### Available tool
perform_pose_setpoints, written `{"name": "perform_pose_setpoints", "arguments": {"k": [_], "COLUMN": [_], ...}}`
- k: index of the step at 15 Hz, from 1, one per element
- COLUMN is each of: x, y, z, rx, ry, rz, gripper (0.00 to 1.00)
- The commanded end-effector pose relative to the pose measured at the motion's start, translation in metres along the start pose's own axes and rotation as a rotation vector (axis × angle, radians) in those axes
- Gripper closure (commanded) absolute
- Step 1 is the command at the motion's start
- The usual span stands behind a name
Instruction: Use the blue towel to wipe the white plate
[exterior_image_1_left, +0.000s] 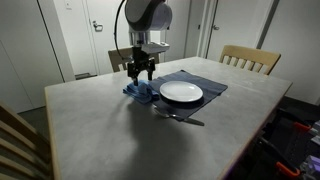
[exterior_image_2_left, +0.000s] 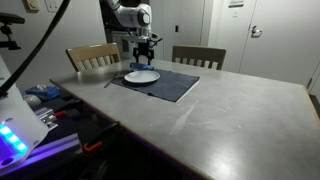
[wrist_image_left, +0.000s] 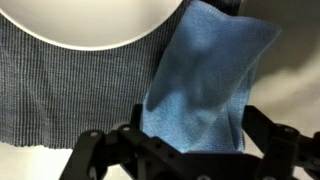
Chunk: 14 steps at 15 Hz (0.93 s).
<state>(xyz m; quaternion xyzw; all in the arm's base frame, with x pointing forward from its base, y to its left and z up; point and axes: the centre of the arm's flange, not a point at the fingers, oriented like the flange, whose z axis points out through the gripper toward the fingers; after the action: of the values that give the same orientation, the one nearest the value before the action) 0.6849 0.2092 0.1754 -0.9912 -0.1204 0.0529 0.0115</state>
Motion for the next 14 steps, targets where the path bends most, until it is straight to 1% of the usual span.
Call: {"name": "perform_pose_setpoints", "arguments": {"k": [1,8,9,12,13,14], "x": [-0.006,-0.007,-0.008,-0.009,-0.009,-0.009], "y": [-0.008,-0.019,-0.020,-0.022,-0.022,-0.022], "z": [0.002,0.009,0.010,0.012,0.013,0.014], "rx": [-0.002,-0.005,-0.006,-0.008,-0.009,-0.009], "ry": [-0.018,-0.063,-0.068,-0.078,-0.081,-0.084], "rz": [0.031,0.065,0.066,0.065,0.064,0.064], "gripper": [0.00,0.00,0.02,0.00,0.05,0.23]}}
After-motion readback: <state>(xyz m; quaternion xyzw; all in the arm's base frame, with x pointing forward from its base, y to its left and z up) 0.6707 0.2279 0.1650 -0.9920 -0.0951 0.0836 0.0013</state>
